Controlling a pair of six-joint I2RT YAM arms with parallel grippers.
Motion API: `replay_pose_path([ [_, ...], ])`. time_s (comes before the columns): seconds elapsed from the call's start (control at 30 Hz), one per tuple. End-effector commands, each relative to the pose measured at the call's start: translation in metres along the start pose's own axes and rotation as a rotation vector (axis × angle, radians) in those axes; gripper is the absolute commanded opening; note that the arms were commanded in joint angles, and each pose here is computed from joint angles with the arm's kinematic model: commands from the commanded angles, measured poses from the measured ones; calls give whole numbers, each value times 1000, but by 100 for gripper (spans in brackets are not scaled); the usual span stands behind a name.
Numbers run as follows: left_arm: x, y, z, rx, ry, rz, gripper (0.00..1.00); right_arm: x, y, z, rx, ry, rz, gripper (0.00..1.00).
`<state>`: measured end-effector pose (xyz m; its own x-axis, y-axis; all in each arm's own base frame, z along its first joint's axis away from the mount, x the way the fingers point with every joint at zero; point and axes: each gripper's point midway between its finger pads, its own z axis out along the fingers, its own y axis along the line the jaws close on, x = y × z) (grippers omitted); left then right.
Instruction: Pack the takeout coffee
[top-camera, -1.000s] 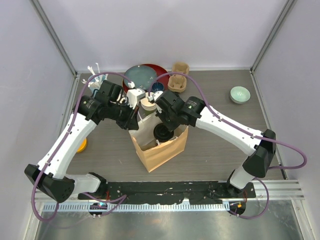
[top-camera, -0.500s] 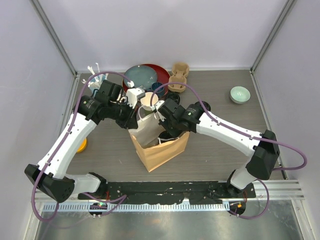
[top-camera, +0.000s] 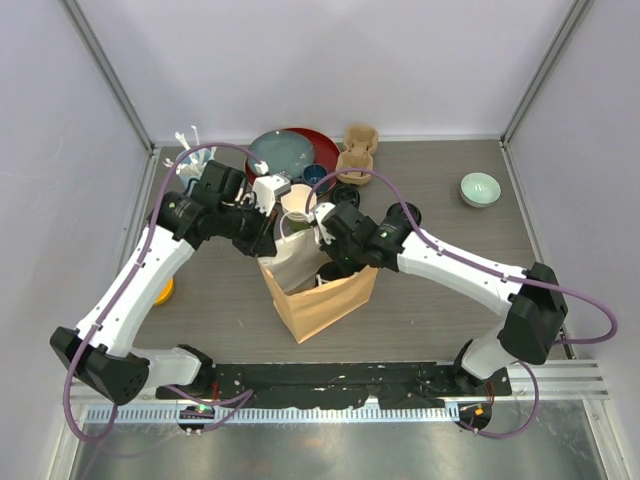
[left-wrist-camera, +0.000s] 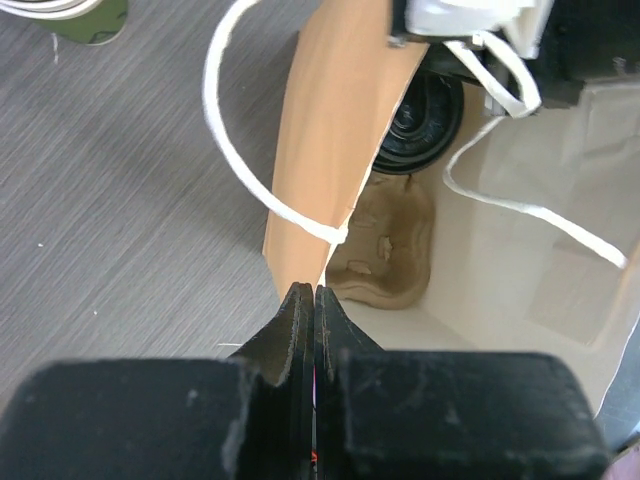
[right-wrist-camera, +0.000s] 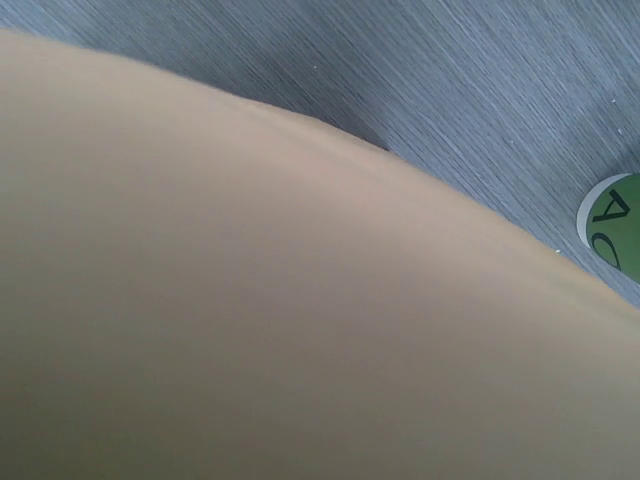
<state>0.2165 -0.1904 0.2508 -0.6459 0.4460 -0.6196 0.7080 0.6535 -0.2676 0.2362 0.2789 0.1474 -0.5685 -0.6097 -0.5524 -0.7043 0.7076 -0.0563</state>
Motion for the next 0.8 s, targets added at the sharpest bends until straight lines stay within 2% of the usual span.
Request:
replay_pose_path([
  [0.0,-12,26,8,-128,-20,-40,0,-8,6,-12,-47,-83,-22,1],
  [0.23,-17,26,6,-131,-39,-37,0,9,2,-12,-33,-30,-51,1],
  [0.37,-16,8,1,-41,-56,-9,0,13,-7,-8,6,-6,1,1],
  [0.77,-3,-12,-4,66,-35,52,0,31,-20,16,66,91,71,1],
])
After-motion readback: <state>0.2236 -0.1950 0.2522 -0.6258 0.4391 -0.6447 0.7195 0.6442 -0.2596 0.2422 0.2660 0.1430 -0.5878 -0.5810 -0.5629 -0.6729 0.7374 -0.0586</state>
